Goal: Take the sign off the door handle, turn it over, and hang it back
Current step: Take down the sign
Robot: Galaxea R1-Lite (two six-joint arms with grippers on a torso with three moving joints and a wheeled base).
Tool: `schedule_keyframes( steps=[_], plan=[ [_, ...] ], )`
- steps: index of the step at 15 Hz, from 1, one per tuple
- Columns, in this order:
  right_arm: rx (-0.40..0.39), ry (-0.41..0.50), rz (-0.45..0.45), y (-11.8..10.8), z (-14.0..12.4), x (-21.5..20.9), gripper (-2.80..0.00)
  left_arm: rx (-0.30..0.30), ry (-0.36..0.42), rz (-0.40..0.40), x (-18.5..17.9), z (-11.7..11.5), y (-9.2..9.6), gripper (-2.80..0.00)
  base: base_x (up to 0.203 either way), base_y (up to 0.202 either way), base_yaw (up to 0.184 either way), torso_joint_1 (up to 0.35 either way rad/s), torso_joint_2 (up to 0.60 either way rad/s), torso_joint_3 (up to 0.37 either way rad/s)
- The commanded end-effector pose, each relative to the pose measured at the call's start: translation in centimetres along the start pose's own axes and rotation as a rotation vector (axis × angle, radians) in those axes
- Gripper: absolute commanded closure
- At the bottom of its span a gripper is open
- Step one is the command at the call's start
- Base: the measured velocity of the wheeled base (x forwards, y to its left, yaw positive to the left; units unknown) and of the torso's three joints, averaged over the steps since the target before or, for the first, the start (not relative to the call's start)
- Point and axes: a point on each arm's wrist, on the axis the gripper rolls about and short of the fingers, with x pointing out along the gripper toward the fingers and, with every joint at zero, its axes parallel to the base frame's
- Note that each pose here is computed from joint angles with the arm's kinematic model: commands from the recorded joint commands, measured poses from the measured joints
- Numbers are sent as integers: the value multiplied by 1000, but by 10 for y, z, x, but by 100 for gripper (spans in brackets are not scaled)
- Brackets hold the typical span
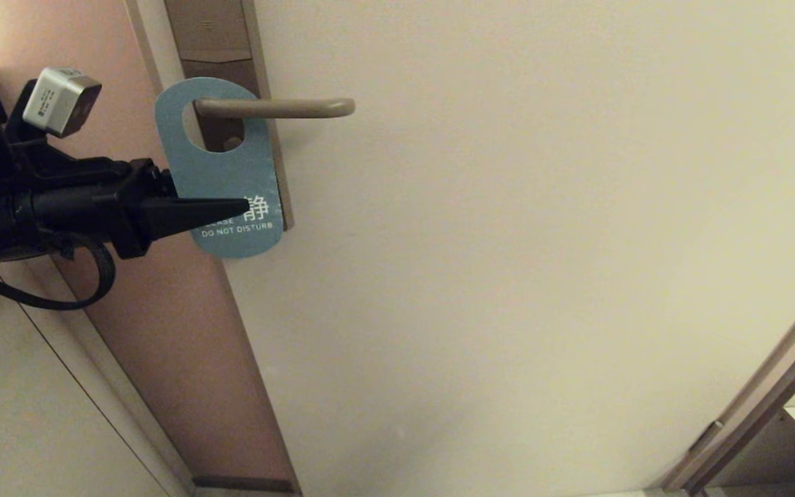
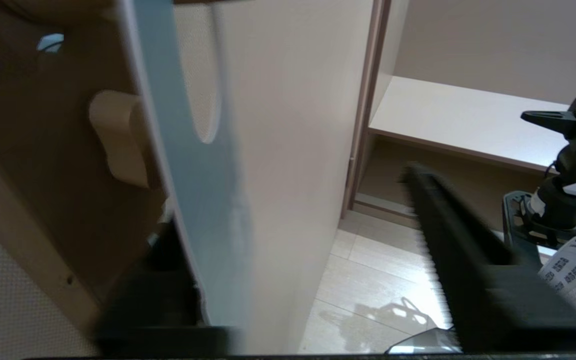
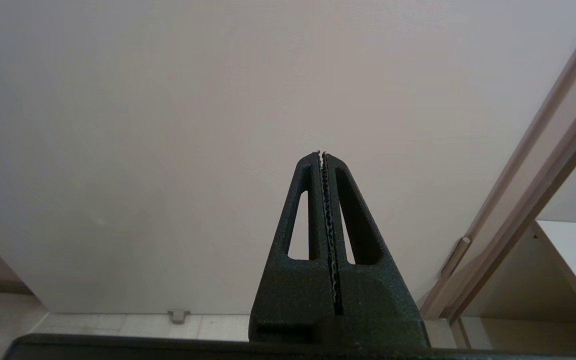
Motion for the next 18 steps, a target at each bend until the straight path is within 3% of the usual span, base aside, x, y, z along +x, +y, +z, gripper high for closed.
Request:
schedule_keyframes(
  steps=[1, 11, 18],
  plan=[
    [0, 0, 0, 0, 0, 0, 0, 8, -3, -5, -1, 2, -1, 0, 0, 0, 0, 0, 0, 0],
    [0, 0, 0, 0, 0, 0, 0, 27, -9, -6, 0, 6, -7, 0, 0, 0, 0, 0, 0, 0],
    [0, 0, 0, 0, 0, 0, 0, 70, -26, 138, 11, 20, -26, 0, 0, 0, 0, 0, 0, 0]
  ],
)
